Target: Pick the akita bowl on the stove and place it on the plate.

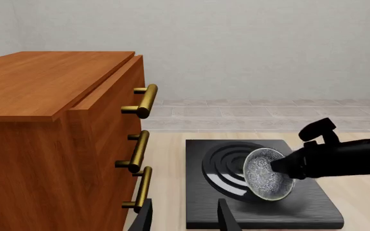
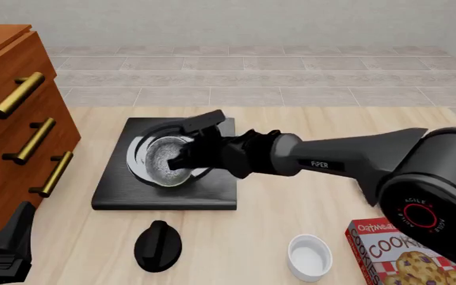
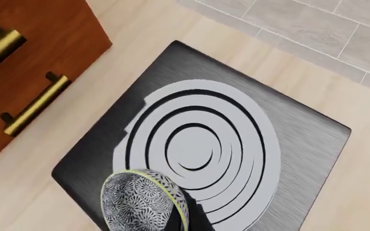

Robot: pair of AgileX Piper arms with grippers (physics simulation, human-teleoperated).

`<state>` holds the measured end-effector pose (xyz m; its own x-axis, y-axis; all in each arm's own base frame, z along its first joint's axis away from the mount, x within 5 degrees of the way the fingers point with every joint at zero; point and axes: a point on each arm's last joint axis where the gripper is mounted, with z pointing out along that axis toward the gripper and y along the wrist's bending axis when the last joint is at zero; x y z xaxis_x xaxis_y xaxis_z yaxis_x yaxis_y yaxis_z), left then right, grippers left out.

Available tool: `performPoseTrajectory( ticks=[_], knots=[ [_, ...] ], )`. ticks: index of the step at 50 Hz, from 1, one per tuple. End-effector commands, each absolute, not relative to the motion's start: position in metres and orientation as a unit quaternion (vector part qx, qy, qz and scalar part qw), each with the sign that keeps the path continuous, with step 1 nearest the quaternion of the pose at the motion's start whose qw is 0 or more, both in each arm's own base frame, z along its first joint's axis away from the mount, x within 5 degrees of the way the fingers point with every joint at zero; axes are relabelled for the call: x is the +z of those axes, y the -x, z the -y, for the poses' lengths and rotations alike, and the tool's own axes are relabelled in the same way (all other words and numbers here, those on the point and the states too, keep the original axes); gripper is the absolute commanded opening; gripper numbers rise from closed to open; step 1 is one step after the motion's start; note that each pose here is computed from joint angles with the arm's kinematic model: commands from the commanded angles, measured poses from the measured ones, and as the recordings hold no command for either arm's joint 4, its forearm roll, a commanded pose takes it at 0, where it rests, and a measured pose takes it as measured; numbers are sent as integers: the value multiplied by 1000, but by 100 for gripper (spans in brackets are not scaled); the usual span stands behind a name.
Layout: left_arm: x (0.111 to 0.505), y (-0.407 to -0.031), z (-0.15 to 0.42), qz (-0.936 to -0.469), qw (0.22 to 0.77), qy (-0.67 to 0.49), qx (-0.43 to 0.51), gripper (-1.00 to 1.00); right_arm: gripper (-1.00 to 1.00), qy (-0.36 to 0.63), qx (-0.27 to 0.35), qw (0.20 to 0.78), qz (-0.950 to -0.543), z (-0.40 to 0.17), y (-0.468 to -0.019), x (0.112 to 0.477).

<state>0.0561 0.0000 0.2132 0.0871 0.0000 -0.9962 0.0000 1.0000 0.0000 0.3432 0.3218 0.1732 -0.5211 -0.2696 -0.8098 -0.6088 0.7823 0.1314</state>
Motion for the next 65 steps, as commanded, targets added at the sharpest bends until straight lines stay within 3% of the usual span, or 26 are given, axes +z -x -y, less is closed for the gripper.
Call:
performPoseTrajectory(
  ticks=[1, 25, 46, 65],
  knots=[
    [213, -56, 0, -676, 737, 0, 0, 100, -100, 271, 194, 440, -834, -303, -339, 197],
    [213, -56, 0, -676, 737, 0, 0, 100, -100, 184, 200, 487, -830, -229, -329, 242],
    [213, -56, 0, -676, 737, 0, 0, 100, -100, 109, 168, 525, -827, -151, -319, 287],
    [213, -56, 0, -676, 737, 0, 0, 100, -100, 64, 137, 532, -833, -106, -311, 287]
  ],
)
